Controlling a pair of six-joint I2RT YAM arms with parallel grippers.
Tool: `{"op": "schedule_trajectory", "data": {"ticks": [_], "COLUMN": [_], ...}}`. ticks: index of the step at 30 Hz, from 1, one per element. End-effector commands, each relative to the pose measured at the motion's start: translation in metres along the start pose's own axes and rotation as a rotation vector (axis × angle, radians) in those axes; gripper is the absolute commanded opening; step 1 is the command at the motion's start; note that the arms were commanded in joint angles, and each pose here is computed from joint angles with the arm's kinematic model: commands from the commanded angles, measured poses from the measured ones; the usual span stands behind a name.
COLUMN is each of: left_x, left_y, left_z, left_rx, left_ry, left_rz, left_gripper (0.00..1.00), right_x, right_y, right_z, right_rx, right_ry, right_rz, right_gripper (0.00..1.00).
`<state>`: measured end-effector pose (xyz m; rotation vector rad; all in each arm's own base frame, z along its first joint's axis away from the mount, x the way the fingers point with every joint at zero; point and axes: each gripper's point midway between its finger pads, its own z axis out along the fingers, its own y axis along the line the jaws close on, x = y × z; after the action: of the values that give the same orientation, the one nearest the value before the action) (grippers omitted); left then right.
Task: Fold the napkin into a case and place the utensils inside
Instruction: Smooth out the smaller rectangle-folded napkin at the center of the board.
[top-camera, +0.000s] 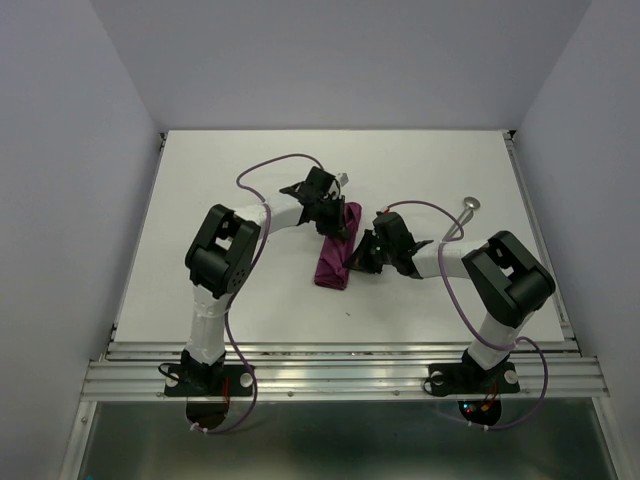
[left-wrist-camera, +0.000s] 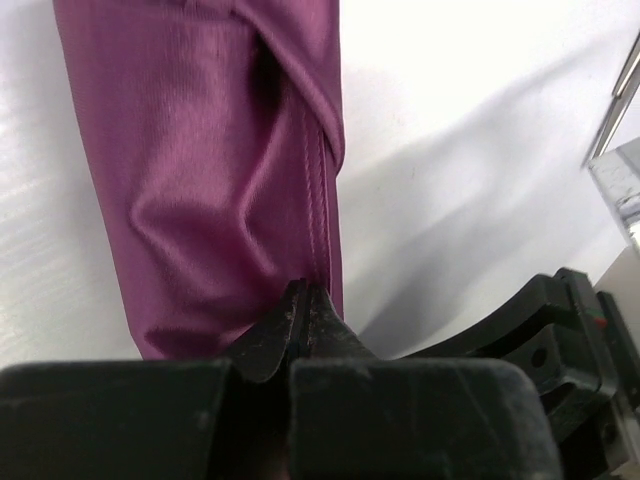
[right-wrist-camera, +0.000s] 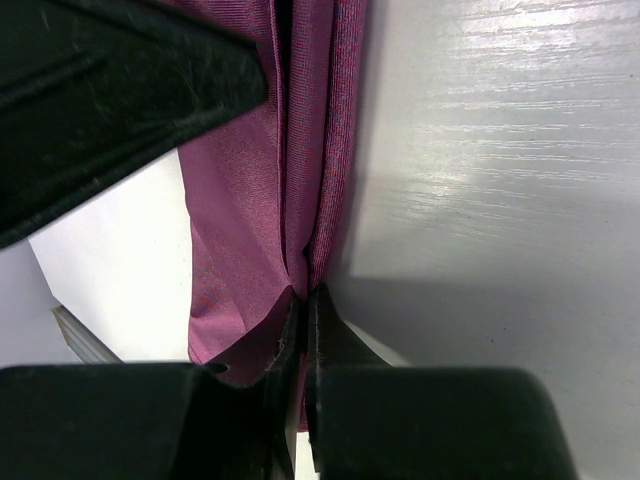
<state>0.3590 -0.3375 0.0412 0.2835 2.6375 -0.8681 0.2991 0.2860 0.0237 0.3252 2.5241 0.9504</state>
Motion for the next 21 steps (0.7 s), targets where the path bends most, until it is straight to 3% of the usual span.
{"op": "schedule_trajectory", "data": {"ticks": [1,12,21], "left_x": [-0.018,-0.03,-0.025], "left_y": [-0.009,0.01,-0.018], "left_z": [-0.003,0.0,0.018], "left_rx": [-0.008,-0.116,-0.001], "left_ry": [-0.041,-0.108,-0.076], "left_rz": [0.015,0.009,0.018], "left_gripper": [0.0,0.0,0.0], "right_x": [0.002,0.001,0.001], "right_y": [0.0,0.003,0.002], "right_z": [-0.004,-0.005,-0.003], "right_rx": [0.008,0.003,0.009], "right_ry": [0.002,0.001,0.008], "right_rz": [-0.028,-0.032,-0.035], "right_gripper": [0.01,0.01,0.01]}}
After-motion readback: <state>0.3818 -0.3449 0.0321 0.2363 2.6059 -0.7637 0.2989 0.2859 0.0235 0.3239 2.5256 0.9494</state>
